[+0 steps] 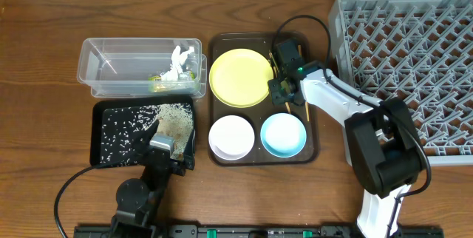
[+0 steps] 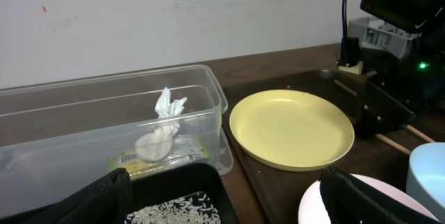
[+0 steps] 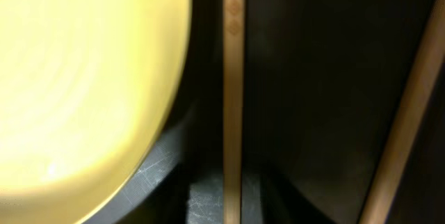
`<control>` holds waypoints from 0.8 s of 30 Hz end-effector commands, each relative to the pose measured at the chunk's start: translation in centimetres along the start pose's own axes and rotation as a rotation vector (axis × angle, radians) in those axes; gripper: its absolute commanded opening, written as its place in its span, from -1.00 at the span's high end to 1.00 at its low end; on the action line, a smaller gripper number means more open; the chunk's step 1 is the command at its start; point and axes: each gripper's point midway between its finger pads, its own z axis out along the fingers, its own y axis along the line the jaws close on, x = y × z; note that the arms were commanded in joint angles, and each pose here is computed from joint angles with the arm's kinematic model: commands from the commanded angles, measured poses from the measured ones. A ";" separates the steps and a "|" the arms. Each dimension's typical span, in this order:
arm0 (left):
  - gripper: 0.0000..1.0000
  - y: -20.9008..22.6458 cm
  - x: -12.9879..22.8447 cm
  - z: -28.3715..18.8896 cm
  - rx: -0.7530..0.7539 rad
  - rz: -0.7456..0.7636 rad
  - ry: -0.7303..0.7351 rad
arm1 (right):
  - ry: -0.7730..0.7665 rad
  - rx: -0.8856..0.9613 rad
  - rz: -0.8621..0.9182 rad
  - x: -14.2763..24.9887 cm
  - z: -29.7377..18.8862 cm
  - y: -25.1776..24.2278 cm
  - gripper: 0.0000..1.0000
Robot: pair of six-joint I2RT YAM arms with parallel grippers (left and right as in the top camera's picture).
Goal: Sort waste into correct bins and load items into the dishwasher rack
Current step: 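Reach the right gripper to a wooden chopstick and grasp it, then carry the chopstick to the grey rack and release it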
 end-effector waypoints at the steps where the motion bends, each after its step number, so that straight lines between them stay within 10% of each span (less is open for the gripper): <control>1: -0.77 -0.1 1.5 0.2 0.010 0.000 0.034 | 0.081 0.084 0.043 2.4 2.1 -0.9 0.71; 5: -0.77 -0.1 1.5 0.2 0.010 0.000 0.034 | 0.077 0.101 0.092 1.9 0.6 -1.8 0.99; 24: -0.77 -0.1 1.5 0.2 0.010 0.000 0.034 | -0.195 0.156 0.224 -1.4 -17.3 -13.1 0.97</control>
